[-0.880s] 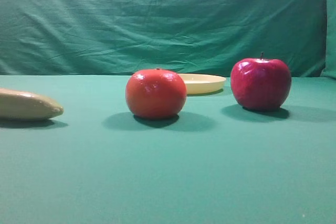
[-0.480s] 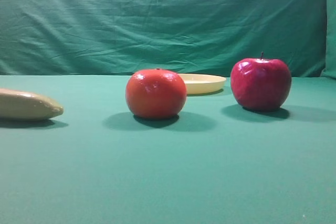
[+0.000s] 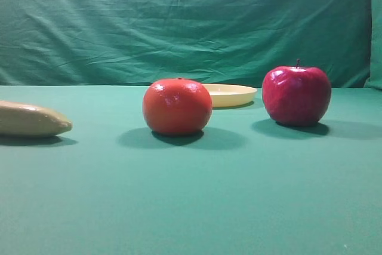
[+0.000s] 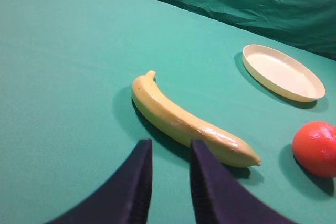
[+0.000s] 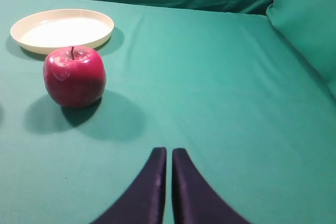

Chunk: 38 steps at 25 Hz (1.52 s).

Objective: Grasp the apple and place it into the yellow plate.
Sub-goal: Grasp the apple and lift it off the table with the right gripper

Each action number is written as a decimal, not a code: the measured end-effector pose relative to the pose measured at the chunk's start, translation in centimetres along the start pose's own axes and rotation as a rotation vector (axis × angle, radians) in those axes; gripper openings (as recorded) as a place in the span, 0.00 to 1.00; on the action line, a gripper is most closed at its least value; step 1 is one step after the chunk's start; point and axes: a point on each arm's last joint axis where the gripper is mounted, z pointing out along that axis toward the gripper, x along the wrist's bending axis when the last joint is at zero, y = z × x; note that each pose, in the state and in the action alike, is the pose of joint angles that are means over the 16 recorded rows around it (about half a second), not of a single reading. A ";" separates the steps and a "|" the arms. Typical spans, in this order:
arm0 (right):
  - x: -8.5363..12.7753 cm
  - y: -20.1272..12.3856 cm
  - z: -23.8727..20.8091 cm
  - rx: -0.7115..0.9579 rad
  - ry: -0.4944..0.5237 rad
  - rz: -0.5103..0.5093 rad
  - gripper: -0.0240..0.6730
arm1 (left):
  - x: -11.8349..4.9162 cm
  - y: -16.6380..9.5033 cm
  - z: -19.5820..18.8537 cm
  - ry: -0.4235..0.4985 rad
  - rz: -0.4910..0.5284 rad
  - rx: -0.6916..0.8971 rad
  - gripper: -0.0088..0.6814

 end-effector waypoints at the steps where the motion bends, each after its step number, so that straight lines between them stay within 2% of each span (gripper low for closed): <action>1: 0.0 0.0 0.0 0.000 0.000 0.000 0.03 | 0.0 0.0 0.0 0.000 0.000 0.000 0.24; 8: 0.0 0.1 0.0 -0.007 0.000 -0.001 0.03 | 0.0 0.0 0.0 0.000 0.000 0.000 0.24; 16: 0.0 0.8 0.0 -0.090 0.003 0.055 0.03 | 0.0 0.0 0.0 0.000 0.000 0.000 0.24; 26: -0.1 3.5 -0.2 -0.163 0.003 0.128 0.03 | 0.0 0.0 0.0 0.000 0.000 0.000 0.24; 38: -0.6 8.8 2.7 -0.006 -0.010 -0.013 0.03 | 0.0 0.0 0.0 0.000 0.000 0.000 0.24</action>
